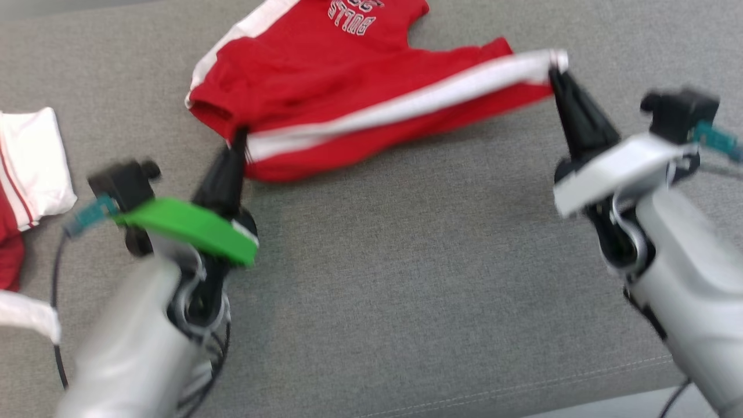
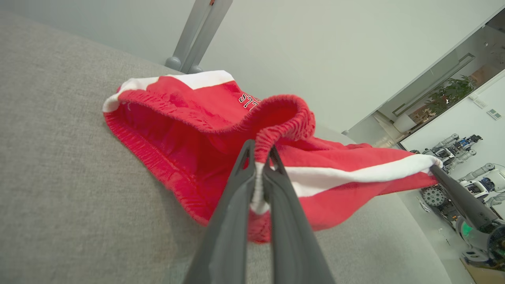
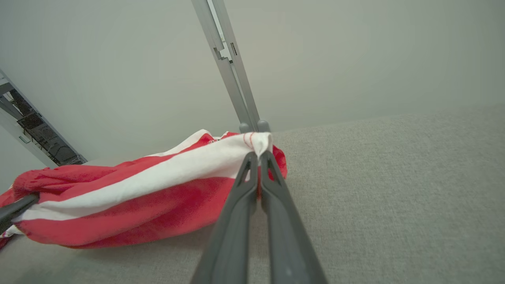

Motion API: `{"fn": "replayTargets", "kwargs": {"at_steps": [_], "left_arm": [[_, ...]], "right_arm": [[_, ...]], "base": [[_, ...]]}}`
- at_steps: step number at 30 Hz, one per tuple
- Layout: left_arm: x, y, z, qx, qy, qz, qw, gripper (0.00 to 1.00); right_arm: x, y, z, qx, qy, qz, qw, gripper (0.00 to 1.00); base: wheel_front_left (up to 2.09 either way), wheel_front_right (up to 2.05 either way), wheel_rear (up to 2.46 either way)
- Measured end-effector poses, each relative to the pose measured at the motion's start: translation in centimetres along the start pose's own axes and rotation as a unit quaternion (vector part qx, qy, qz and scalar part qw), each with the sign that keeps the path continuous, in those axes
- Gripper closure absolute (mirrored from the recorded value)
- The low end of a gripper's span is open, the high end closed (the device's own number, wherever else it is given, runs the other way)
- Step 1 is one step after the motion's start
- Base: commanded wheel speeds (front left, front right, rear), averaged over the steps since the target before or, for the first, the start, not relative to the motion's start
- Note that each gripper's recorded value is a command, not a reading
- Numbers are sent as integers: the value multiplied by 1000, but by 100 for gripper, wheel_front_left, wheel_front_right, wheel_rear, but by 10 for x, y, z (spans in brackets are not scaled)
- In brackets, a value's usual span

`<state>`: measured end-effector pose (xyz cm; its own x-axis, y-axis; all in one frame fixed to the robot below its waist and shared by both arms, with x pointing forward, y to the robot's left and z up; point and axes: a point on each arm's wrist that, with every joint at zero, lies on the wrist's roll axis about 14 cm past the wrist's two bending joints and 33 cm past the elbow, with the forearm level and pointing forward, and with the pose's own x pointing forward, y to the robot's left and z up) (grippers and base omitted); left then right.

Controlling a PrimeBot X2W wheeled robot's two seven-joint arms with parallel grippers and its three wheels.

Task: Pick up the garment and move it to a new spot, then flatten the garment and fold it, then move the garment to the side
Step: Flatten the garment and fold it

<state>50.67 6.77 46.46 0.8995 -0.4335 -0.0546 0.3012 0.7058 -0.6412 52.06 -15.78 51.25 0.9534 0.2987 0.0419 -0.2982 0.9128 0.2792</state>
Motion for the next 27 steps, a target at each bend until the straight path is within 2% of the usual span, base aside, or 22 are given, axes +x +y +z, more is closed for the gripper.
{"fn": "replayTargets", "kwargs": {"at_steps": [8, 16, 21, 27], "left_arm": [[-76, -11, -64, -20, 63, 20, 998, 100], [-124, -28, -92, -21, 89, 28, 995, 100], [-131, -37, -93, -25, 86, 22, 996, 100], [-125, -54, -88, -25, 80, -4, 996, 100]], "right_arm": [[-79, 3, -38, 36, 44, -24, 998, 100], [-147, 2, -58, 66, 66, -62, 994, 100], [-165, 2, -61, 85, 64, -84, 991, 100], [-153, 3, -43, 61, 43, -73, 995, 100]], "base": [[0, 0, 0], [0, 0, 0], [0, 0, 0], [0, 0, 0]]}}
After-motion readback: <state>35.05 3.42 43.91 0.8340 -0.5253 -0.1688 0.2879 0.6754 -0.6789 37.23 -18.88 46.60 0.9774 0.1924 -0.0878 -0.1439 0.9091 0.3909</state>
